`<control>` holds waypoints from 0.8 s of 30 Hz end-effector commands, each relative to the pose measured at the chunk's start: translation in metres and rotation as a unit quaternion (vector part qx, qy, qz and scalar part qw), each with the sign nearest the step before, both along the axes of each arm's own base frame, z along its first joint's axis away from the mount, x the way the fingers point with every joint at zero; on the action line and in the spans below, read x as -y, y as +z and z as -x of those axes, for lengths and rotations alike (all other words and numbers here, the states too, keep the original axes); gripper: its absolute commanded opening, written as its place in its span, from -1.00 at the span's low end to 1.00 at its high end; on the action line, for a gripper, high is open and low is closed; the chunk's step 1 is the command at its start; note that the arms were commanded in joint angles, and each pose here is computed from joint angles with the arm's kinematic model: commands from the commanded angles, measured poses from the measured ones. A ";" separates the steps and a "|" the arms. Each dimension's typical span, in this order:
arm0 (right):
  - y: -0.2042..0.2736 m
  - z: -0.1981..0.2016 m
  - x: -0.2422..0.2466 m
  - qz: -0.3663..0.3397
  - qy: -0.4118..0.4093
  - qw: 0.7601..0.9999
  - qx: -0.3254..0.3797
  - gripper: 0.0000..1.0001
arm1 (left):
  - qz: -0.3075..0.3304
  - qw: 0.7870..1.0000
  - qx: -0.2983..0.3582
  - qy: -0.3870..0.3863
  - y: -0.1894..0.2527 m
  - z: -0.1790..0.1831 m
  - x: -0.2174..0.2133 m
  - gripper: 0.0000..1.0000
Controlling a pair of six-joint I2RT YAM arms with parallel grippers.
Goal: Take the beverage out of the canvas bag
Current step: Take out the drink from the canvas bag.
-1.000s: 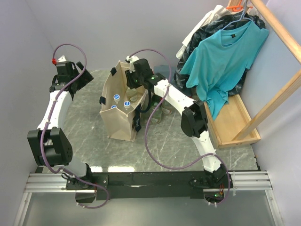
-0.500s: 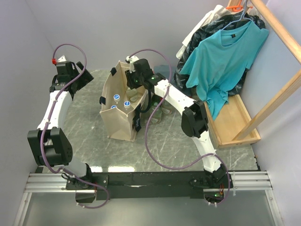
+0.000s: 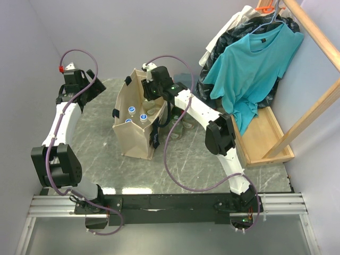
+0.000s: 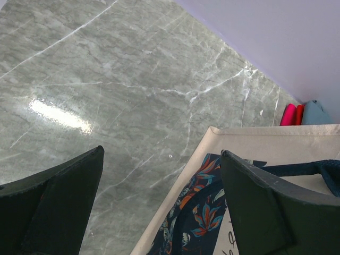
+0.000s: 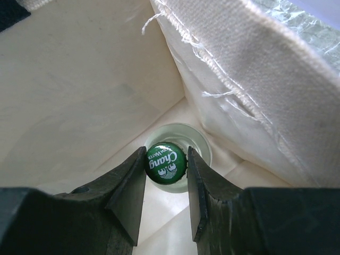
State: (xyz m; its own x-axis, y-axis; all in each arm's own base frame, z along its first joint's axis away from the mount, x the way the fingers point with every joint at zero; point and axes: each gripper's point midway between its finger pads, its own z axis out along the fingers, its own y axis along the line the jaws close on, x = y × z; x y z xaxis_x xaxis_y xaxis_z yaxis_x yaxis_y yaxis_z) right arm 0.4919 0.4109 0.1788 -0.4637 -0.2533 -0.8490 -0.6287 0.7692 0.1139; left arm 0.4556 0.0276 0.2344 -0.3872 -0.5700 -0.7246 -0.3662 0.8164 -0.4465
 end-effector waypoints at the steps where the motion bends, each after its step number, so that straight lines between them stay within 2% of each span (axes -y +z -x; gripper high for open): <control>1: 0.147 0.007 -0.003 -0.100 0.011 0.986 0.132 -1.00 | -0.005 1.000 0.027 -0.003 0.018 0.000 -0.001 0.93; 24: 0.193 0.033 -0.001 -0.116 0.025 0.978 0.174 -1.00 | 0.002 0.999 0.037 -0.006 0.021 0.002 0.003 0.93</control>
State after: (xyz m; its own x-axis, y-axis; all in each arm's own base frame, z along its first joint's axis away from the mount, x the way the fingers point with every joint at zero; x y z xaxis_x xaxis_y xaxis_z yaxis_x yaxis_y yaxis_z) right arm 0.4741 0.4167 0.2074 -0.4143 -0.2667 -0.8702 -0.6639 0.7425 0.0886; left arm 0.4554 0.0268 0.2350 -0.3842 -0.5726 -0.7242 -0.3630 0.8149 -0.4518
